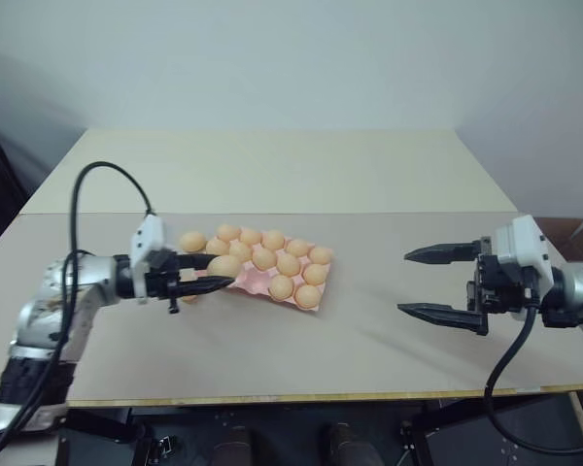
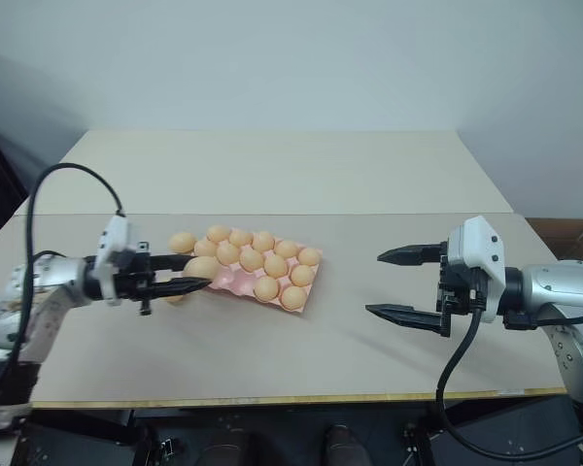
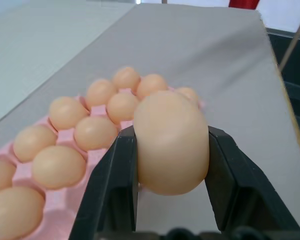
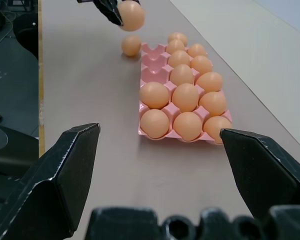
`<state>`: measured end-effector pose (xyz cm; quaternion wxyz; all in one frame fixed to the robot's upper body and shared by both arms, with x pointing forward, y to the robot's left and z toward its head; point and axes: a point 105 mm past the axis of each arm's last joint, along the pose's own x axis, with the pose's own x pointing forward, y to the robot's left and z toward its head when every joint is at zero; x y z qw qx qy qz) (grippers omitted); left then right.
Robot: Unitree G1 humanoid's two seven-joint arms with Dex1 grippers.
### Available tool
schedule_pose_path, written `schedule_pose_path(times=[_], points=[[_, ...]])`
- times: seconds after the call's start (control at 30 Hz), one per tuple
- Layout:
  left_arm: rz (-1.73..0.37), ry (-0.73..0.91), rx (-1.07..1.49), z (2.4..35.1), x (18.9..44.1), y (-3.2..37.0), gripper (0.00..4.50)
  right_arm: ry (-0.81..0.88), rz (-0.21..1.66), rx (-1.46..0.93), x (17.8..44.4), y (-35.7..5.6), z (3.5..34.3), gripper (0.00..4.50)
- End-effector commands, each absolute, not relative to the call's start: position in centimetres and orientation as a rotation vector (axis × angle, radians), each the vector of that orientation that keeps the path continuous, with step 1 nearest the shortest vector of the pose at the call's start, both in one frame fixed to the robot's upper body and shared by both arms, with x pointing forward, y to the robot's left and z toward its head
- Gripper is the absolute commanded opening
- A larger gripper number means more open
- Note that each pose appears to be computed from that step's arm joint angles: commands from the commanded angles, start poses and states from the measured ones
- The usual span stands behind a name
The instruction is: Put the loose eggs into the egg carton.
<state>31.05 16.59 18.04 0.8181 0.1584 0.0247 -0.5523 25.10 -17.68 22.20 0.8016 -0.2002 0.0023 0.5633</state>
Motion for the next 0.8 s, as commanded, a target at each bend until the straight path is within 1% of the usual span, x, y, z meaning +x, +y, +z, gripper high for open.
schedule_pose_path(times=[0.03,0.13,0.2,0.23,0.43,0.53,0.67,0.8], points=[[-1.092,0.032,0.438,17.8,33.2,15.7,1.72,-0.055,1.212,-0.469,24.6,-17.4,23.6,4.50],[-1.105,0.030,0.420,17.7,34.0,14.5,1.72,-0.058,1.210,-0.471,24.4,-17.3,23.6,4.50],[-1.116,0.057,0.439,17.2,34.3,14.2,2.24,-0.060,1.203,-0.471,24.4,-17.3,23.6,4.50],[-1.127,0.073,0.451,16.9,34.3,14.1,2.43,-0.061,1.200,-0.472,24.3,-17.3,23.7,4.50],[-1.159,0.066,0.446,17.4,34.0,14.2,4.43,-0.063,1.185,-0.469,24.2,-17.2,23.7,4.50],[-1.131,0.039,0.459,18.1,34.0,14.7,4.47,-0.066,1.180,-0.465,24.3,-17.2,23.7,4.50],[-1.138,-0.024,0.410,20.3,33.3,15.7,4.47,-0.072,1.179,-0.460,24.5,-17.1,23.7,4.50],[-1.104,-0.065,0.351,22.2,31.8,18.5,4.47,-0.078,1.183,-0.456,24.6,-17.0,23.7,4.50]])
